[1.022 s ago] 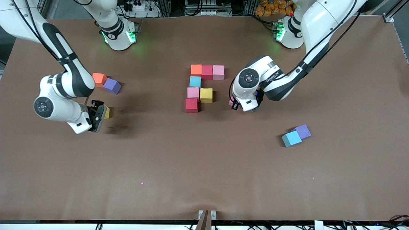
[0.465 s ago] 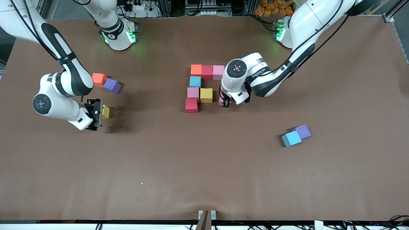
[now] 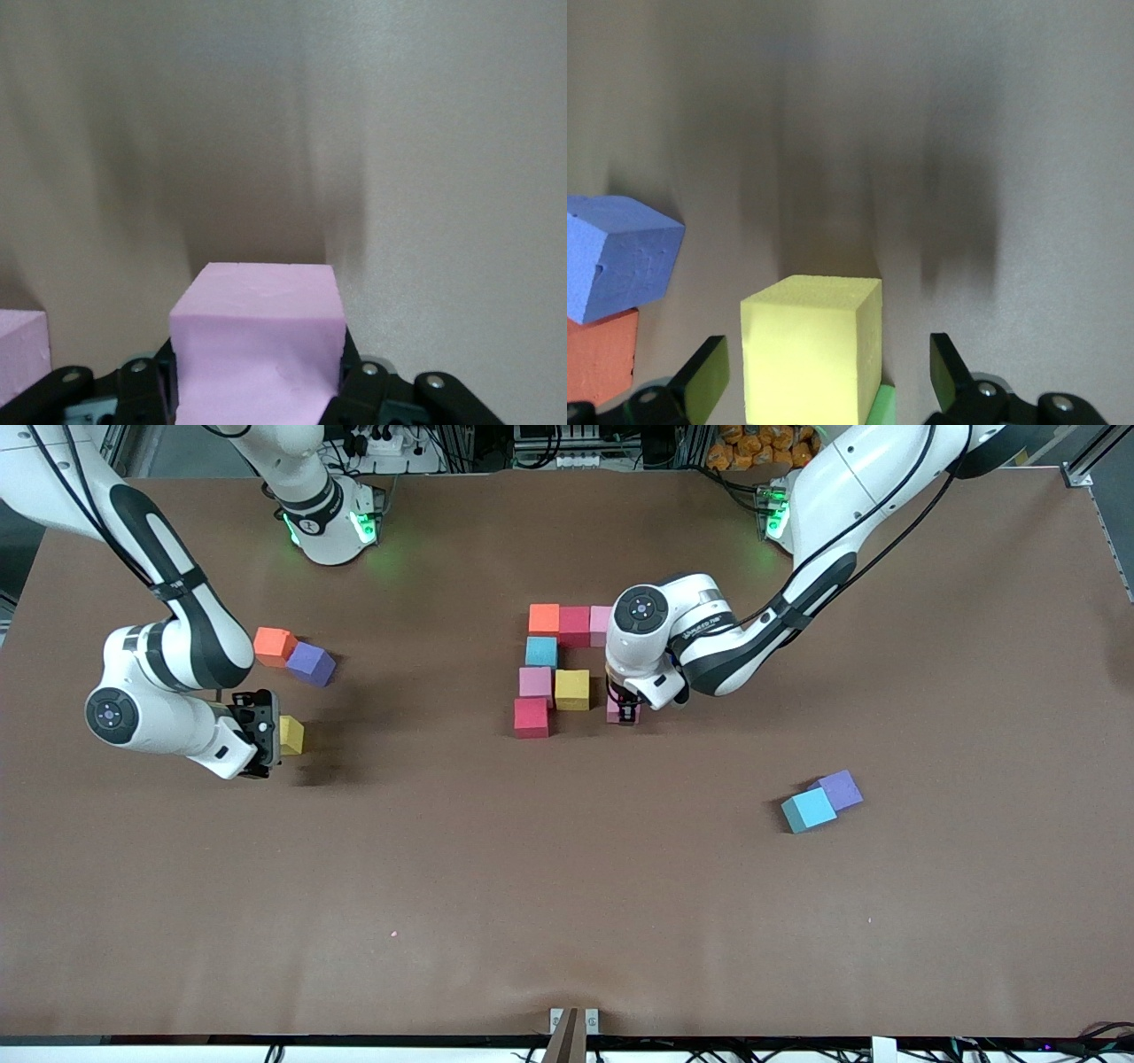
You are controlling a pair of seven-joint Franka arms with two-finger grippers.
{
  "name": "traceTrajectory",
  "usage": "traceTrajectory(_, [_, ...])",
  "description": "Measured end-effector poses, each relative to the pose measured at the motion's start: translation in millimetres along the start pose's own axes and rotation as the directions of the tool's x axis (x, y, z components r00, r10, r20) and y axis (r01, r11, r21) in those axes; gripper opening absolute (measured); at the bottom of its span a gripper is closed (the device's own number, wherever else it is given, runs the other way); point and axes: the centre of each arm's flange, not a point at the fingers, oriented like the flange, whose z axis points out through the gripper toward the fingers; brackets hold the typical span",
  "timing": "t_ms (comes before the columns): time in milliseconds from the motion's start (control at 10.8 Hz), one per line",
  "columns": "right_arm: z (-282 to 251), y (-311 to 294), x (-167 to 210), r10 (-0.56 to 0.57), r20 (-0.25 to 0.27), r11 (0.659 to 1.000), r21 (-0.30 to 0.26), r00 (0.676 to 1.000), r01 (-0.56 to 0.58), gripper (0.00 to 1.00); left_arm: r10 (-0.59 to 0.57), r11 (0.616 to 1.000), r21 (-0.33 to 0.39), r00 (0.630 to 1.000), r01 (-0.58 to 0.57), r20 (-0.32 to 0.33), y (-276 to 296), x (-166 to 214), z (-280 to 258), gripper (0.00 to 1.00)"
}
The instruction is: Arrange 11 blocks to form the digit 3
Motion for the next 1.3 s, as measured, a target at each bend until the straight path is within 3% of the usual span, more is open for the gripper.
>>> traceTrajectory(743, [39, -21, -13, 0.020, -0.018, 1.000, -0.010, 1.000, -0.020, 1.00, 0.025, 1.000, -0.002, 0.999, -0.025, 0.036, -17, -22, 4, 0.63])
traceTrajectory(1022, [41, -21, -23, 0.046, -0.020, 0.998, -0.042, 0.999, -0.046, 1.00, 0.029, 1.000, -0.002, 0.999, -0.028, 0.036, -19, -24, 4, 0.63])
traceTrajectory(1115, [42, -22, -25, 0.057, -0.021, 0.997, -0.040, 0.998, -0.058, 0.90, 0.029, 1.000, -0.001, 0.999, -0.029, 0.036, -19, -24, 4, 0.63])
traceTrajectory(1208, [43, -23, -24, 0.067, -0.021, 0.997, -0.038, 0.998, -0.068, 0.89, 0.029, 1.000, 0.001, 0.999, -0.029, 0.035, -19, -24, 6, 0.63])
traceTrajectory(1301, [44, -23, -24, 0.075, -0.022, 0.996, -0.037, 0.997, -0.076, 0.75, 0.029, 1.000, 0.004, 0.999, -0.029, 0.035, -20, -24, 7, 0.63])
